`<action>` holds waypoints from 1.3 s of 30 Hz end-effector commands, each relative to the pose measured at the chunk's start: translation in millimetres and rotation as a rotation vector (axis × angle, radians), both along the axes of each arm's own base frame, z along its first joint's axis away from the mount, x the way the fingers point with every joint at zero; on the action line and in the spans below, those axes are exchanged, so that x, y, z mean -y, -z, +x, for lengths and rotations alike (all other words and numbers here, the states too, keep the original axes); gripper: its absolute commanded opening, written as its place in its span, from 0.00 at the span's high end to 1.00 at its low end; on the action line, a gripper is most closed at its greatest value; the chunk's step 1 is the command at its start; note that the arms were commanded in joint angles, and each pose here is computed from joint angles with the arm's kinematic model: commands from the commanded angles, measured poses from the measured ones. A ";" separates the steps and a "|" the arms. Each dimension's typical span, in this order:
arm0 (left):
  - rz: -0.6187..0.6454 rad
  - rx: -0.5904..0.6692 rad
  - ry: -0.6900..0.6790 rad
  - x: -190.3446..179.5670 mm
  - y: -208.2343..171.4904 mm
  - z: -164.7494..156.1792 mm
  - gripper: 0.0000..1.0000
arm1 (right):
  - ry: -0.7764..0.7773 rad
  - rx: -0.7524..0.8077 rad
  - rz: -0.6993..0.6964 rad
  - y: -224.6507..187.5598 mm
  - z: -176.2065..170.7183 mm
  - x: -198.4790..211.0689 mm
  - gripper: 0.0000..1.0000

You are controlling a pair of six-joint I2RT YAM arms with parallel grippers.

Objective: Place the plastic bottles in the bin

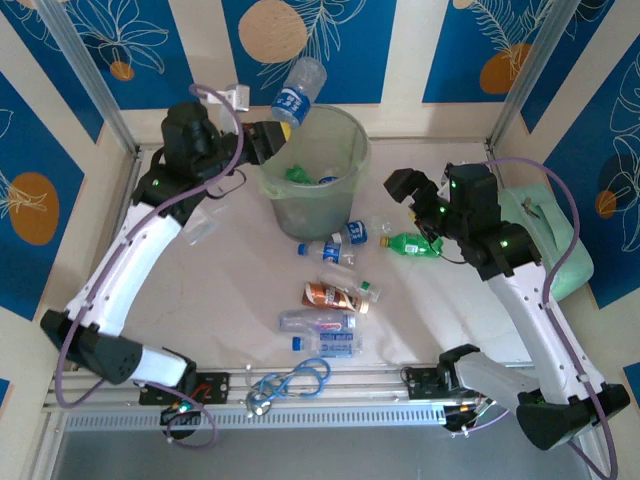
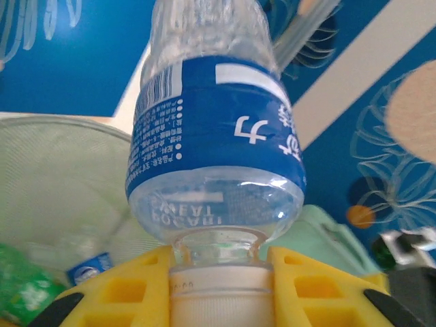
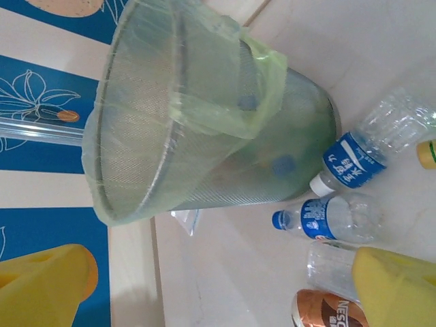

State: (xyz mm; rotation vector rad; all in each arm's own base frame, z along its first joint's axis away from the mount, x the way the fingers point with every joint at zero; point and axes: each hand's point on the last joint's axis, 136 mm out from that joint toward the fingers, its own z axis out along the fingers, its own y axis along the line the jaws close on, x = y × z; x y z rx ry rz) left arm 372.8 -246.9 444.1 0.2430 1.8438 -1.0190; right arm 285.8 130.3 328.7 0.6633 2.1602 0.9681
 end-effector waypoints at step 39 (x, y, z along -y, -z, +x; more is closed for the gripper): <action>0.240 0.011 -0.185 -24.3 9.9 40.4 0.36 | 0.043 -0.066 0.005 14.9 -7.2 26.8 0.00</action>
